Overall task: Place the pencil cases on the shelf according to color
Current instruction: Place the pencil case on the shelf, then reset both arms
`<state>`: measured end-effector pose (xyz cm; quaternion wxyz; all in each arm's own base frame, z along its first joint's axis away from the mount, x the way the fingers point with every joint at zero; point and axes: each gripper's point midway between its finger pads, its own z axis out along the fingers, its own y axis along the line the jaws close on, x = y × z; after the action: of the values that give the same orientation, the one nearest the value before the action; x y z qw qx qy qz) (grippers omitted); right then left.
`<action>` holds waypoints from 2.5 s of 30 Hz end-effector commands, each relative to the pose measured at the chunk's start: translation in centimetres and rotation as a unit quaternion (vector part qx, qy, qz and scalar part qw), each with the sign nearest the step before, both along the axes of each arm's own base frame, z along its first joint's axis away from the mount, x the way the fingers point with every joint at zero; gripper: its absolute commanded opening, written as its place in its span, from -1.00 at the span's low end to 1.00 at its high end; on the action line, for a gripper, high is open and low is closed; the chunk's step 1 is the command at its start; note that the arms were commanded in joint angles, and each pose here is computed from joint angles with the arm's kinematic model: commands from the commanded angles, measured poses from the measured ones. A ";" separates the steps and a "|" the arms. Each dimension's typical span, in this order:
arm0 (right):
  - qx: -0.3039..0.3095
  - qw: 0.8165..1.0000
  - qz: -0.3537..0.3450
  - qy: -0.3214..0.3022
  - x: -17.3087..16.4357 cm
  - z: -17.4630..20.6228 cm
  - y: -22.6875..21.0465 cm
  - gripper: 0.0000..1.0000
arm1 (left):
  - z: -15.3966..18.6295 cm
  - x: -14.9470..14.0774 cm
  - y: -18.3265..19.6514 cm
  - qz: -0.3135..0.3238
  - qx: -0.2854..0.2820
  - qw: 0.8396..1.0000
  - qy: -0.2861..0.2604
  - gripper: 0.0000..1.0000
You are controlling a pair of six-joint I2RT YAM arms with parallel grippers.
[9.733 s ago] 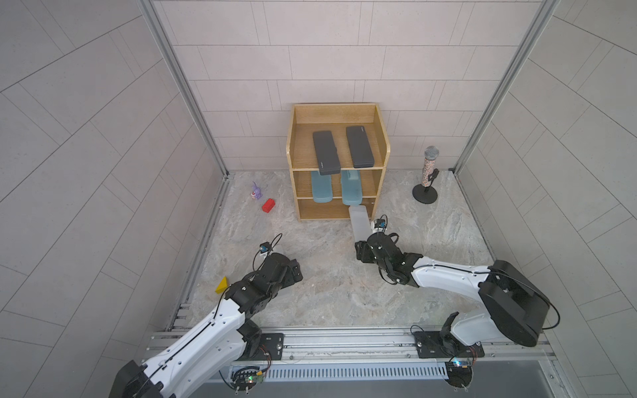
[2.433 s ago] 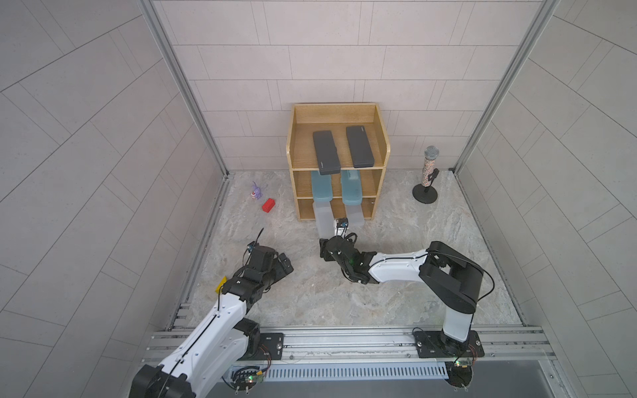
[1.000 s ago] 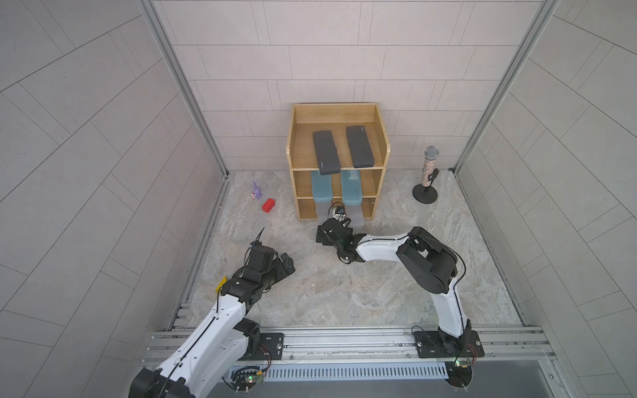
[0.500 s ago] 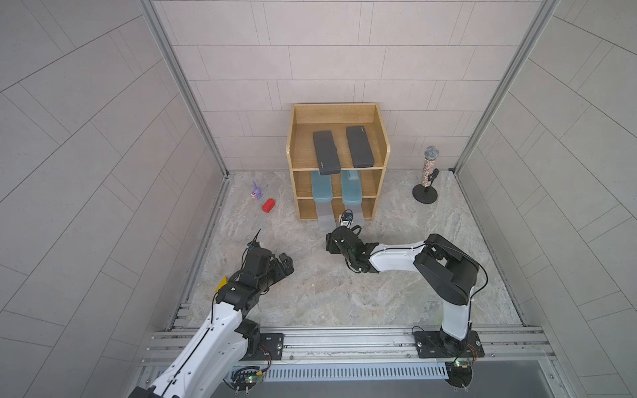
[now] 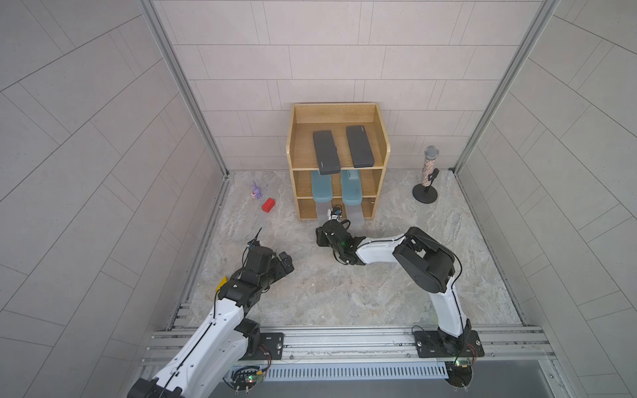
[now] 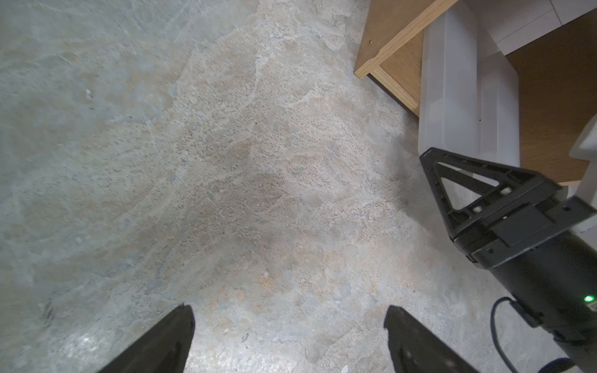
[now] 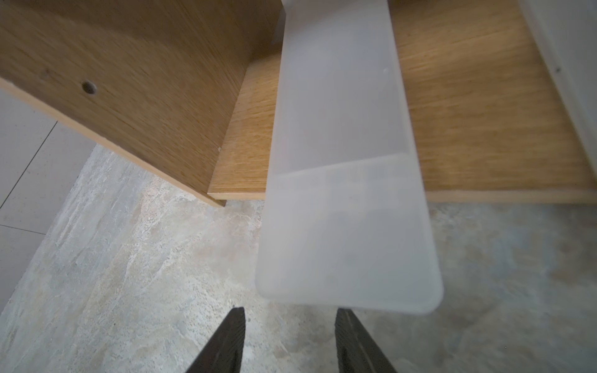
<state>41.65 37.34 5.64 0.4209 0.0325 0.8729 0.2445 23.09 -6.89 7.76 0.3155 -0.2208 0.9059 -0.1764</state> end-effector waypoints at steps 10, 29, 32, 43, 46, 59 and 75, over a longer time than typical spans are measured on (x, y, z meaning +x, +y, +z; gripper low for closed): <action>0.001 0.999 0.037 -0.031 -4.8 3.2 -1.9 0.47 | 2.2 0.2 1.2 0.022 0.015 0.999 -0.044 0.99; -0.234 0.943 -0.170 -0.167 -13.7 13.6 -28.5 1.00 | 7.2 3.2 5.4 0.055 0.172 0.968 -0.177 0.99; -0.250 0.928 -0.208 -0.183 -14.3 14.5 -33.1 1.00 | 7.1 4.1 6.9 0.075 0.205 0.960 -0.173 0.99; -0.238 0.894 -0.340 -0.166 -12.8 11.2 -42.2 1.00 | 7.5 5.3 14.2 0.191 0.266 0.928 -0.177 0.99; -0.274 0.889 -0.336 -0.145 -11.4 10.2 -42.5 1.00 | 6.2 5.4 15.3 0.206 0.286 0.917 -0.189 0.99; -0.298 0.861 -0.365 -0.193 -8.5 8.0 -44.2 1.00 | 4.2 8.3 16.6 0.208 0.326 0.900 -0.202 0.99; -0.277 0.892 -0.296 -0.200 -5.9 4.9 -42.6 1.00 | 1.1 13.2 12.7 0.084 0.295 0.922 -0.235 0.99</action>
<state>35.41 -5.57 10.01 0.6253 0.1324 0.7549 -0.1473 34.60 7.38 8.33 0.5652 -0.1935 0.7945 0.1088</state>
